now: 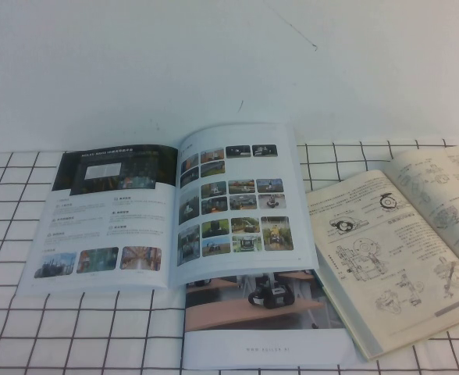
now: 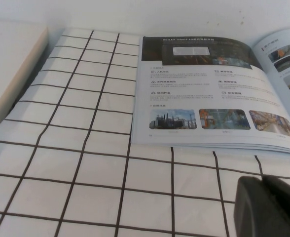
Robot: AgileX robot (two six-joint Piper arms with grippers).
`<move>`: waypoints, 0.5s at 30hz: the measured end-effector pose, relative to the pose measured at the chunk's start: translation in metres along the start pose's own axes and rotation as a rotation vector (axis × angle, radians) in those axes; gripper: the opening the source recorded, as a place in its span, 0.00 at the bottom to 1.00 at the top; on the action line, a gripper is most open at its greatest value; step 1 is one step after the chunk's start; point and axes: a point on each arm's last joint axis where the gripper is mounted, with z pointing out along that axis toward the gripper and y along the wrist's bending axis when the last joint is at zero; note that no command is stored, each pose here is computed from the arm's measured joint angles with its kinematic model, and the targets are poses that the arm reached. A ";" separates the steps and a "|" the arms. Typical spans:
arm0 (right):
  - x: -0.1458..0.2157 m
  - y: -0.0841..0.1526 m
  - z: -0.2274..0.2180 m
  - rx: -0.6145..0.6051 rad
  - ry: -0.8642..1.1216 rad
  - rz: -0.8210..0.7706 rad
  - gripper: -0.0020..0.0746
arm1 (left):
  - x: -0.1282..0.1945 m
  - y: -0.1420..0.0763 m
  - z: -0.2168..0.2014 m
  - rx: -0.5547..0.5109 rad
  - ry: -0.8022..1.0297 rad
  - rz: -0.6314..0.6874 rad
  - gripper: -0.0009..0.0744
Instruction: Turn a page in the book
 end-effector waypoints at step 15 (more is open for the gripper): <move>-0.006 -0.001 0.000 0.014 -0.065 0.012 0.04 | 0.000 -0.002 0.000 0.019 -0.003 -0.047 0.01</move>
